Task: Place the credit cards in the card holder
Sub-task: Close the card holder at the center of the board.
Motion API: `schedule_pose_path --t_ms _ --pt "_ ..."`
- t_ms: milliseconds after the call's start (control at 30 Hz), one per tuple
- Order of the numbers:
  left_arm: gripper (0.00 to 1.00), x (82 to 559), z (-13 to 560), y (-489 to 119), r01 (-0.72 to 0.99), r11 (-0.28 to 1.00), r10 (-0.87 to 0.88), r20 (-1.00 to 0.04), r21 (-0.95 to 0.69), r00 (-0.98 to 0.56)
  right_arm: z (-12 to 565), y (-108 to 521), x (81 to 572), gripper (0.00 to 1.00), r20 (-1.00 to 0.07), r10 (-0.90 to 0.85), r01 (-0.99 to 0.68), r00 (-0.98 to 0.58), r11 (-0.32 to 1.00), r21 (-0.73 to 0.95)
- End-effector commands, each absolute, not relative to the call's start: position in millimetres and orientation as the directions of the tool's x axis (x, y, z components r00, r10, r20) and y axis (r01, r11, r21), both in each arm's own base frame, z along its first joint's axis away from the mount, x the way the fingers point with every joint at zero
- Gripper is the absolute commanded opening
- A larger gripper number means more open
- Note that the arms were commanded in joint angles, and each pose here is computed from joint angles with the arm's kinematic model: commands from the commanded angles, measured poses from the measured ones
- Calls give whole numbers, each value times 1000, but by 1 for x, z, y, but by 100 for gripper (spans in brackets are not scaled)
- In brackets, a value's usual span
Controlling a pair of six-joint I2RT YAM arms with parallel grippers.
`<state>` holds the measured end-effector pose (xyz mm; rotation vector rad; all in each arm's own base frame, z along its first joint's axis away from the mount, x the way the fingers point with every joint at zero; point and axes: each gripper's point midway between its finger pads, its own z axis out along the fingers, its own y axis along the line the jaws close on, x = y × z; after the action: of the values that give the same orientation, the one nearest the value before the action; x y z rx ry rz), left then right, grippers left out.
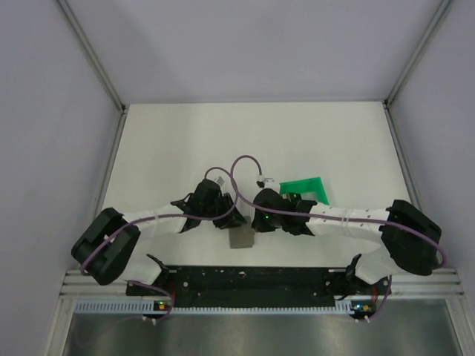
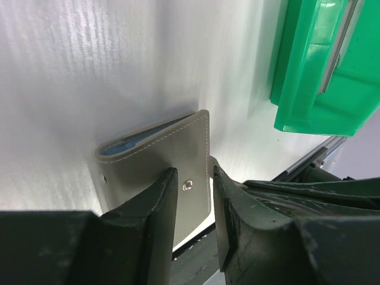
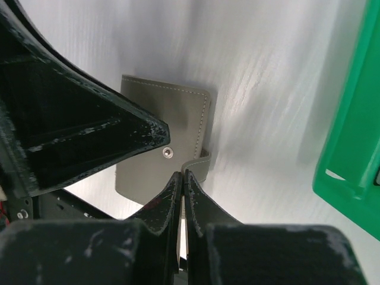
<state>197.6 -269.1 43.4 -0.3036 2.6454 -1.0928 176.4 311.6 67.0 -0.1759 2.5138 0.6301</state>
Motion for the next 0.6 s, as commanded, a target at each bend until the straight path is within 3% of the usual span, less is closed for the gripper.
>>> schedule_pose_path --t_ms 0,367,567 --pt "35 212 60 -265 -41 718 -298 -253 -695 -921 73 337 176 0 -517 -40 -307 -855 842 443" --pt "34 210 77 -253 -13 744 -296 -312 -668 -903 66 344 175 0 -500 -64 -316 -864 840 440" --pt "16 196 82 -244 52 742 -249 -347 -668 -904 68 345 177 0 -501 -62 -315 -864 841 440"
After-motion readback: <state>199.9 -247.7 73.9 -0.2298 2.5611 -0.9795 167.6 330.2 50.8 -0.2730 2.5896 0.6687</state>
